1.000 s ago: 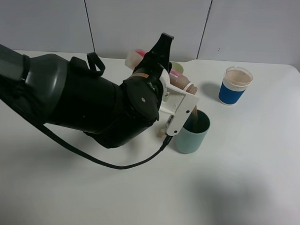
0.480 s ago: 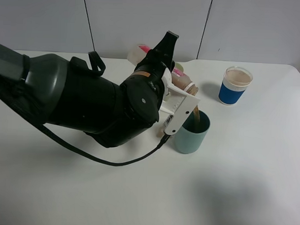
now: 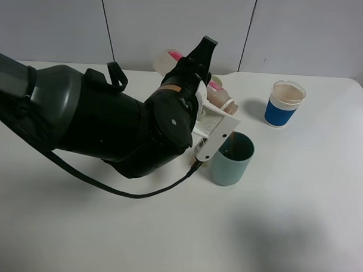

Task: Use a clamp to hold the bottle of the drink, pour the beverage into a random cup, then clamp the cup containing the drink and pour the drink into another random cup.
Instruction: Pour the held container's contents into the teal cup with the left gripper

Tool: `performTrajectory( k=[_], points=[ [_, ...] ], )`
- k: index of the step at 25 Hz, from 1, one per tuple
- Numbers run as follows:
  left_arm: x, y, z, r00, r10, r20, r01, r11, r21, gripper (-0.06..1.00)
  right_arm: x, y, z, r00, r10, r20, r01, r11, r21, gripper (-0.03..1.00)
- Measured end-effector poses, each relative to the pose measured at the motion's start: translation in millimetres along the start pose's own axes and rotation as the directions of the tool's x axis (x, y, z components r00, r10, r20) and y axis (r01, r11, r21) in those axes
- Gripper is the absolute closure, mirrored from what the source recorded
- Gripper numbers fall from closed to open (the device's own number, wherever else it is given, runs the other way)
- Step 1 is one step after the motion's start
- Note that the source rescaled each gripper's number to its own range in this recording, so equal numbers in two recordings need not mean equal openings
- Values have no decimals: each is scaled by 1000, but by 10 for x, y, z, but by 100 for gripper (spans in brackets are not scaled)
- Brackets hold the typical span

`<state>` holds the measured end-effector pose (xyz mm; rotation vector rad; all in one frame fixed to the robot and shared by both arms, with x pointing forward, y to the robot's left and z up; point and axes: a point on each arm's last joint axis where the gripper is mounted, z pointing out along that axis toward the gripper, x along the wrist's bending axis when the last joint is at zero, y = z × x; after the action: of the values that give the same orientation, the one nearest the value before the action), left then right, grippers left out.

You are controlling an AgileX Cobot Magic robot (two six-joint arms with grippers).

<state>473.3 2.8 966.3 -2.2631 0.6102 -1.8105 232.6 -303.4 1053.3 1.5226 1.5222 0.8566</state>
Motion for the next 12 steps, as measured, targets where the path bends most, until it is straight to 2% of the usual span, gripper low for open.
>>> performTrajectory(
  k=[12],
  points=[
    [41, 1, 0, 996, 75, -45, -75, 997, 2, 93, 0, 0, 0, 1000, 2, 0, -2, 1000, 0, -3]
  ],
)
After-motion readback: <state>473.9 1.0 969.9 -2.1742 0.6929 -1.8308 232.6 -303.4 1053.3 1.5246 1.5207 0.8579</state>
